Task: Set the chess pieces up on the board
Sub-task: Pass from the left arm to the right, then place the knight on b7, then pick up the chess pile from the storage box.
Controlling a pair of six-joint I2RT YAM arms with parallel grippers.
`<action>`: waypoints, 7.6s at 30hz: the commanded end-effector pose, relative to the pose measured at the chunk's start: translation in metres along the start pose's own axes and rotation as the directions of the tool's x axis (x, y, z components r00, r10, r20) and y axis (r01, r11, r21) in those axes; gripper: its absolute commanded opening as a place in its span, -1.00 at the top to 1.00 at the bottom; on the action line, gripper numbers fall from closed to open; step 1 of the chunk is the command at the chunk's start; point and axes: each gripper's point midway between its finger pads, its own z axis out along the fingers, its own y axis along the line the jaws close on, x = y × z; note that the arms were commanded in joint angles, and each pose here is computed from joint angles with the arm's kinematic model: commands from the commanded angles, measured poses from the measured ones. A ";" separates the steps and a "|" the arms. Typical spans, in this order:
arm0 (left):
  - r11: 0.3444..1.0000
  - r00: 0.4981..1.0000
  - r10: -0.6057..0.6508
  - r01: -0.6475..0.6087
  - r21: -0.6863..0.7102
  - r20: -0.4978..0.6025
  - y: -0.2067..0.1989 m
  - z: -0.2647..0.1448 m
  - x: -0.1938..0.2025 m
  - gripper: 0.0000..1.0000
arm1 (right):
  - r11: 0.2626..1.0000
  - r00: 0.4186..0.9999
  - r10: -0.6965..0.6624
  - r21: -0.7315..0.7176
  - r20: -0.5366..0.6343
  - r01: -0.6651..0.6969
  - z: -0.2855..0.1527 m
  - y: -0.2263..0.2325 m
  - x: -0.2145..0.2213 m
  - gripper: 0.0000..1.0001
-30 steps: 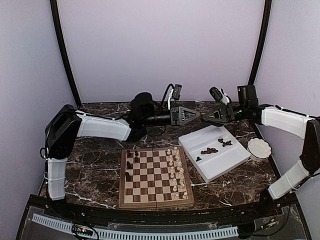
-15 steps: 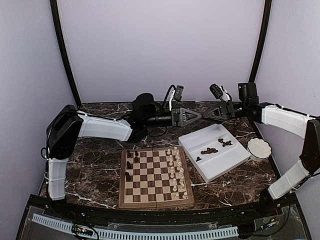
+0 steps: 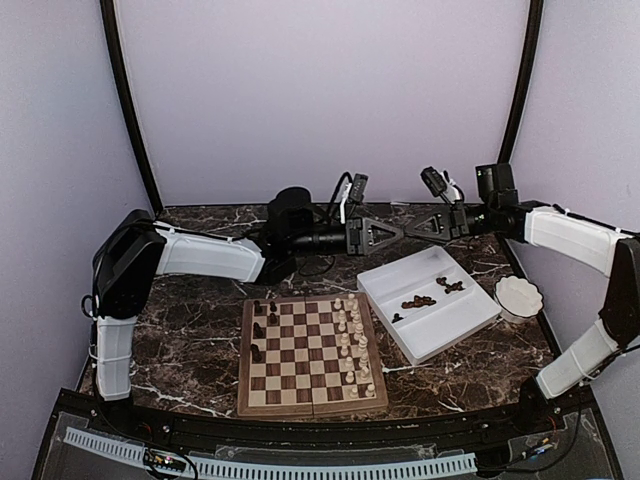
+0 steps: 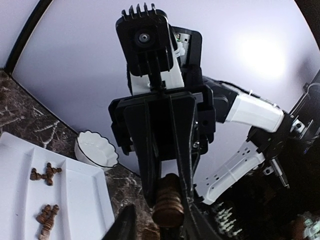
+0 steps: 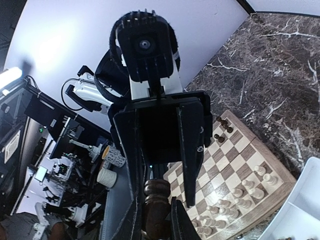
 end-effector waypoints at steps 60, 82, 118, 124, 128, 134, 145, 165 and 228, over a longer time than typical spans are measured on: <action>0.387 0.924 0.382 -0.177 -0.905 -0.017 -0.011 -0.359 -0.080 -0.42 | 0.192 -0.395 -0.442 -0.515 -0.806 0.836 0.307 -0.038 0.213 0.95; 0.446 0.926 0.377 -0.177 -0.877 0.005 -0.019 -0.350 -0.079 -0.43 | 0.189 -0.410 -0.452 -0.535 -0.792 0.824 0.315 -0.039 0.226 0.85; 0.469 0.934 0.358 -0.179 -0.865 0.001 -0.016 -0.345 -0.075 -0.43 | 0.177 -0.408 -0.450 -0.527 -0.794 0.831 0.320 -0.044 0.226 0.20; 0.465 0.936 0.351 -0.178 -0.867 -0.004 -0.013 -0.345 -0.073 -0.42 | 0.145 -0.400 -0.459 -0.511 -0.794 0.847 0.321 -0.035 0.213 0.04; 0.456 0.938 0.347 -0.183 -0.871 -0.015 -0.009 -0.346 -0.072 -0.42 | 0.120 -0.372 -0.482 -0.480 -0.794 0.869 0.316 -0.015 0.190 0.00; 0.461 0.939 0.341 -0.216 -0.861 -0.053 -0.002 -0.341 -0.069 -0.42 | 0.121 -0.266 -0.513 -0.375 -0.816 0.919 0.280 0.021 0.131 0.00; 0.627 0.948 0.281 -0.300 -0.719 -0.150 0.008 -0.290 -0.050 -0.19 | 0.404 0.246 -0.347 0.092 -0.905 0.910 0.081 -0.041 -0.002 0.12; 0.735 0.947 0.225 -0.321 -0.597 -0.231 0.005 -0.218 -0.030 -0.10 | 0.610 0.669 -0.086 0.492 -0.738 0.621 -0.072 -0.191 0.074 0.57; 0.754 0.968 0.222 -0.247 -0.609 -0.117 0.020 -0.204 -0.043 -0.12 | 0.651 0.324 -0.082 0.195 -0.943 0.734 -0.042 -0.217 0.139 0.75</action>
